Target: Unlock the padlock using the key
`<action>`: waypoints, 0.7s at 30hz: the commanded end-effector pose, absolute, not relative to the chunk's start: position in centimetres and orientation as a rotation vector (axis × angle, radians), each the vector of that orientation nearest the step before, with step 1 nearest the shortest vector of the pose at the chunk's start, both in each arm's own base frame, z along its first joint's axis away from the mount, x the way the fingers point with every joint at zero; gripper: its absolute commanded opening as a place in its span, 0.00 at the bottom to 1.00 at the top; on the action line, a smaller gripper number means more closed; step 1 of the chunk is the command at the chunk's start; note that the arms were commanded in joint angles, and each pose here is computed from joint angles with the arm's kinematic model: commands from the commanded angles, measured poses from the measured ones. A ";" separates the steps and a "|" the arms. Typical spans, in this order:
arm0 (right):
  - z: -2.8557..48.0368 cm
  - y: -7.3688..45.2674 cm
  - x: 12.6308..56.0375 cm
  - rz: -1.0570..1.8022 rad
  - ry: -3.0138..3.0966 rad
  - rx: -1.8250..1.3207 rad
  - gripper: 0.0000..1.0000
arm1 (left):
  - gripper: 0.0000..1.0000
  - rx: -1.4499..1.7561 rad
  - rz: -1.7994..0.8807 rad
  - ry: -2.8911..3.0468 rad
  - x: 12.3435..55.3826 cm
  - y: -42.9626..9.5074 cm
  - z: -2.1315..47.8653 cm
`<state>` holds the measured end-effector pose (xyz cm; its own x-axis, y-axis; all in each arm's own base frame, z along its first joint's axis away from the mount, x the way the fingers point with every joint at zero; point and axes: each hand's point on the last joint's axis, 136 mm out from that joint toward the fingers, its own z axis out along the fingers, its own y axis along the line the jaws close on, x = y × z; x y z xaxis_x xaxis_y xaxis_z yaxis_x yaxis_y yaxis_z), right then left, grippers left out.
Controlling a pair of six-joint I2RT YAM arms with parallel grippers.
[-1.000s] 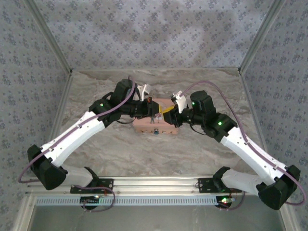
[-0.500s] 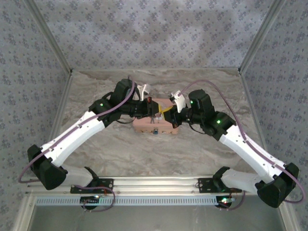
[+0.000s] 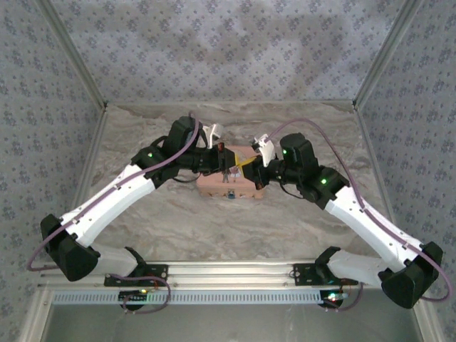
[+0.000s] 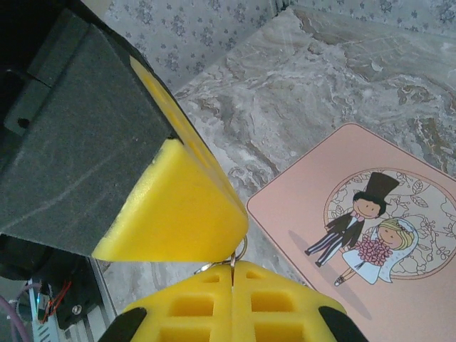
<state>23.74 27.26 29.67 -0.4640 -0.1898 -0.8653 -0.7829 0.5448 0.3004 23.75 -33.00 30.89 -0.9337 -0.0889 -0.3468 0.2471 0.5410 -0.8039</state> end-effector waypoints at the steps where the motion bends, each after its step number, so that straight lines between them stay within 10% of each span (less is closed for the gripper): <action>1: 32.5 28.3 22.9 1.004 1.806 -0.803 0.07 | 0.00 0.218 -1.521 2.363 22.0 -34.6 33.4; 21: 35.1 27.7 21.2 1.121 1.632 -0.738 0.04 | 0.00 0.145 -1.664 2.277 22.2 -34.9 35.1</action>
<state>23.20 26.45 32.04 -0.3933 -0.0132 -0.9193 -0.7896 0.5170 0.3304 23.48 -33.85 33.22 -0.9416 -0.1400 -0.3063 0.2249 0.4157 -0.8813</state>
